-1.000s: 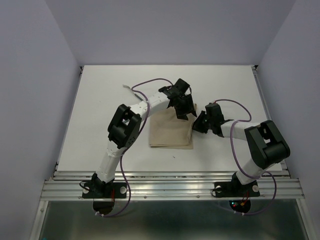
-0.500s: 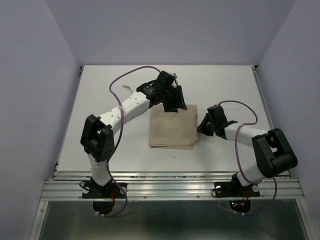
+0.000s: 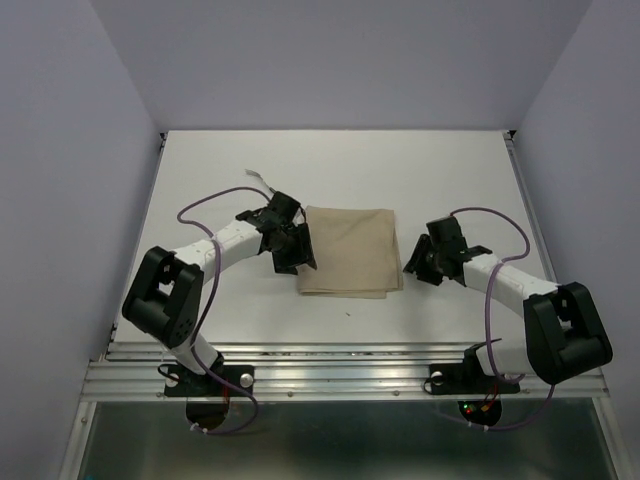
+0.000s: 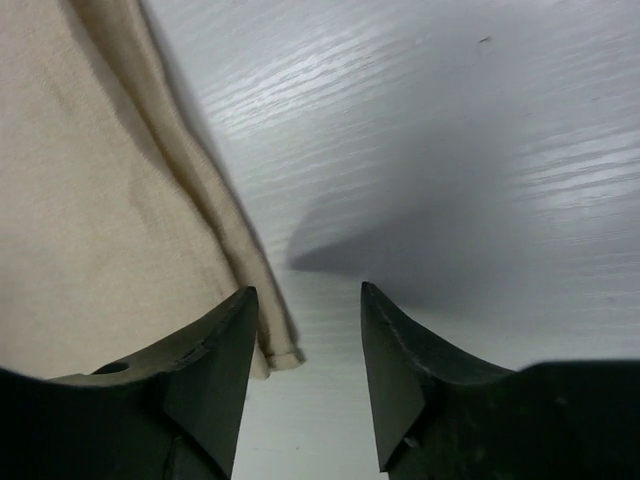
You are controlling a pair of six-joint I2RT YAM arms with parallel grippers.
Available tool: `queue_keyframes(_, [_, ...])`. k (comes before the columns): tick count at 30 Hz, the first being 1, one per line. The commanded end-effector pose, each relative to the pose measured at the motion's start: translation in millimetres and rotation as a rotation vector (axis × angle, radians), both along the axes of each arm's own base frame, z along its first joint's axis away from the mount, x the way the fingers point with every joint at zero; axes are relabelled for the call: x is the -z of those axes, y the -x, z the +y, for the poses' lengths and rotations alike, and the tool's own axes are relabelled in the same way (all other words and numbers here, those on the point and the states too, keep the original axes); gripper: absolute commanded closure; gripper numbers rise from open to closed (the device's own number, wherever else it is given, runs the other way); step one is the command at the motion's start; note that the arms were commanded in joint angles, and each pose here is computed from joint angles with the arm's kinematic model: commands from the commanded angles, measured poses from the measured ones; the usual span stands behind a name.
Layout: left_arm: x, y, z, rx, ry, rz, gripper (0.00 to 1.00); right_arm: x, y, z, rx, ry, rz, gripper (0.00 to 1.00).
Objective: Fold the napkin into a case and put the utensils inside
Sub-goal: Fold the rectangle-folded napkin at the center of the board.
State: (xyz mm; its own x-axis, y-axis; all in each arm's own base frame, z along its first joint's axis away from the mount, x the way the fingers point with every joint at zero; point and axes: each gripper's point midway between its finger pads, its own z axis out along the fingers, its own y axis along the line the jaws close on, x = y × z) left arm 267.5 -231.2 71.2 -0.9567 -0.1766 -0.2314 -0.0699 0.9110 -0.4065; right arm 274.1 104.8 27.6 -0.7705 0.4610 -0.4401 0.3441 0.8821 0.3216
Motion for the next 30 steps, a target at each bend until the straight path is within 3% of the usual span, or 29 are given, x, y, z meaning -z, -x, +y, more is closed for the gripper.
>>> queue_keyframes(1, [-2.6,9.4,-1.0,0.029,0.066,-0.04,0.36,-5.2,3.3,29.0,-0.094,-0.149,0.012,0.47])
queue_keyframes(11, [8.6,28.8,12.1,0.005,0.099,-0.041,0.37,11.9,26.2,46.9,-0.21,-0.227,0.07,0.48])
queue_keyframes(14, [16.6,32.1,16.4,0.002,0.092,-0.029,0.38,16.7,31.3,46.4,-0.218,-0.214,0.087,0.54])
queue_keyframes(21, [32.8,35.0,15.2,0.007,0.121,-0.011,0.4,18.1,35.3,43.3,-0.217,-0.19,0.088,0.85])
queue_keyframes(27, [43.7,39.9,13.2,0.019,0.13,0.018,0.46,7.7,30.3,42.8,-0.228,-0.178,0.064,0.99])
queue_keyframes(30, [48.7,42.1,13.5,0.018,0.13,0.031,0.48,4.4,28.0,42.6,-0.231,-0.172,0.056,0.98])
